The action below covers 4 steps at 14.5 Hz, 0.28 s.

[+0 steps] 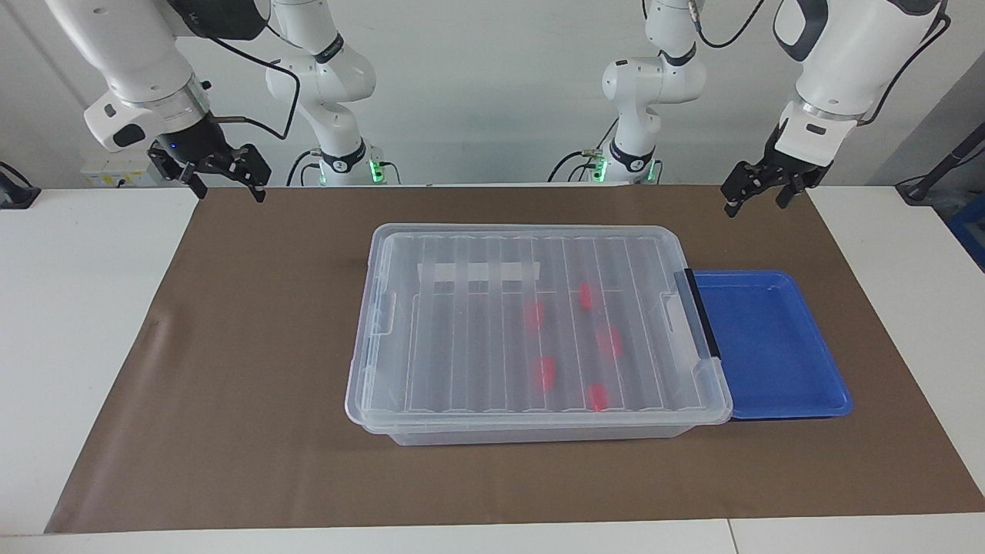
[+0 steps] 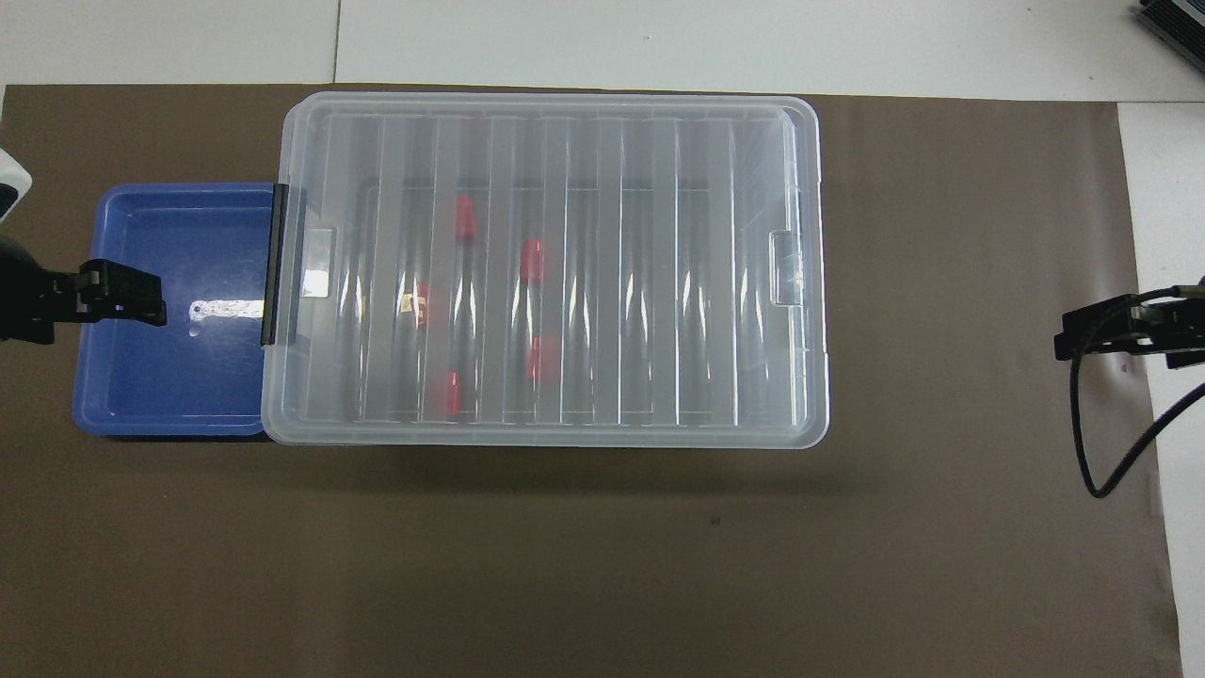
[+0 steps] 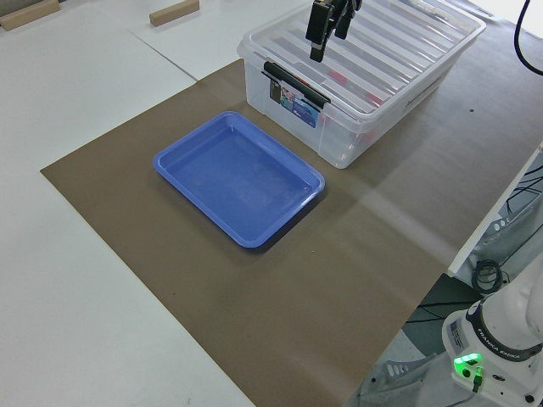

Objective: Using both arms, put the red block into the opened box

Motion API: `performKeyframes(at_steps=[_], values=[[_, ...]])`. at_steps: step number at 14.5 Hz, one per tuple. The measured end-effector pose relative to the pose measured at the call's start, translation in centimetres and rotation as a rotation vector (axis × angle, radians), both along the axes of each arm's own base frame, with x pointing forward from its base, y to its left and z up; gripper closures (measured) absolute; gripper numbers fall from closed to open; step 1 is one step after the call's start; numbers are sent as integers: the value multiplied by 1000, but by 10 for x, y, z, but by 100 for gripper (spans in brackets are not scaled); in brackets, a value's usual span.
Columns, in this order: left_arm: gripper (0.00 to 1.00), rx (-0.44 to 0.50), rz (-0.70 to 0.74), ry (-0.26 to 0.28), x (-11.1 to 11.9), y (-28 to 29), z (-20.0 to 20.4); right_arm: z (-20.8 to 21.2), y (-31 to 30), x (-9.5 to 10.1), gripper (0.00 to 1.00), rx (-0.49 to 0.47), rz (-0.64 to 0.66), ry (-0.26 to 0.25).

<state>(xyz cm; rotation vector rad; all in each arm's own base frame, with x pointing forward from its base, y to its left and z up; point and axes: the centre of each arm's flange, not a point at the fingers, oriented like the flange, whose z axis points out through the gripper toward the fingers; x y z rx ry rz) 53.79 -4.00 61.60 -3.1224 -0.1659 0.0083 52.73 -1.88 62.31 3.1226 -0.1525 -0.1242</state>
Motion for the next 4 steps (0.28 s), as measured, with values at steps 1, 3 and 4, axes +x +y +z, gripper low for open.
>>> performKeyframes(at_steps=[1,3,4], values=[[0,0,0,0,0,0,0,0,1,0,0,1,2,-1],[0,0,0,0,0,0,0,1,2,0,0,1,3,-2],[0,0,0,0,0,0,0,1,2,0,0,1,3,-3]])
